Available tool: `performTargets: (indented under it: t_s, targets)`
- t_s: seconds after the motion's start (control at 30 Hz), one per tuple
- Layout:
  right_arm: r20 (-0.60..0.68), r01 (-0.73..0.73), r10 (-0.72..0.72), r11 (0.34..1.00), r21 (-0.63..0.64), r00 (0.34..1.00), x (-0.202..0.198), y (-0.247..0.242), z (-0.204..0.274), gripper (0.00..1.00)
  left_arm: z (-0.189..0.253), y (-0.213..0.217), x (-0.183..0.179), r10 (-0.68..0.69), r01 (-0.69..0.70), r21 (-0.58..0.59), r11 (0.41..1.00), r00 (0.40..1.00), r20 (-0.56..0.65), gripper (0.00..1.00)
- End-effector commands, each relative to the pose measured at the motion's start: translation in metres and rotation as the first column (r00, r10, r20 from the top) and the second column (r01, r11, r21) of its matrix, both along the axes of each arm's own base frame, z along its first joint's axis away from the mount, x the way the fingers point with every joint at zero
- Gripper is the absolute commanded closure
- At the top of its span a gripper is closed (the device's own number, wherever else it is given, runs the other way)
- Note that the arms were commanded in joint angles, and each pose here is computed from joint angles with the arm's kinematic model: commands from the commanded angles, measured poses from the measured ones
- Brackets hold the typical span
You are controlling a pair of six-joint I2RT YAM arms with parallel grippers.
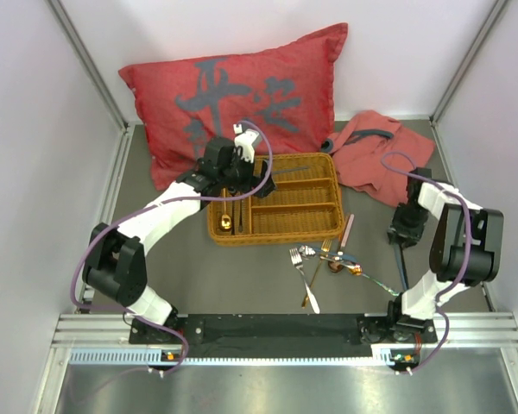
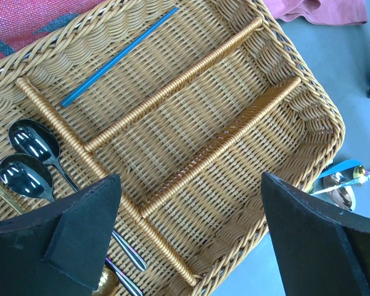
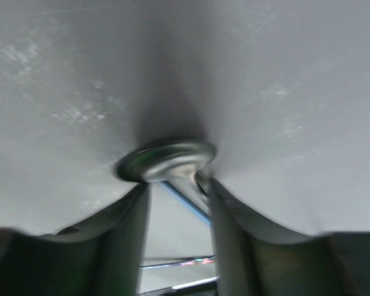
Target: Sort the eating utensils into containers
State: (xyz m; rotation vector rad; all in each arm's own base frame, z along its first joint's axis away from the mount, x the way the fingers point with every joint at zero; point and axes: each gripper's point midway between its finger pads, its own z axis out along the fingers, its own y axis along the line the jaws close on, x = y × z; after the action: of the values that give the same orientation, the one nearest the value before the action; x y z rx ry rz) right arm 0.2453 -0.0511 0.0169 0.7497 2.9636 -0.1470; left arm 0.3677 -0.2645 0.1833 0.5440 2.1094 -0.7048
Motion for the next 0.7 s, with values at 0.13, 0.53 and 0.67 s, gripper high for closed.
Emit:
performTargets:
  t_s: [0.13, 0.53, 0.67]
  targets:
    - [0.061, -0.031, 0.026, 0.996, 0.084, 0.998, 0.022, 0.010, 0.003, 0.98, 0.031, 0.001, 0.001, 0.001, 0.003, -0.048, 0.999, 0.997, 0.075, 0.02]
    - [0.229, -0.144, 0.123, 0.987, 0.077, 0.966, 0.074, 0.039, 0.044, 1.00, 0.029, -0.005, -0.003, -0.019, 0.021, -0.088, 0.996, 0.999, 0.028, 0.02]
    - [0.298, -0.176, 0.151, 0.983, 0.059, 0.943, 0.090, 0.046, 0.071, 1.00, 0.033, -0.010, -0.002, -0.025, 0.026, -0.131, 0.991, 1.000, 0.007, 0.01]
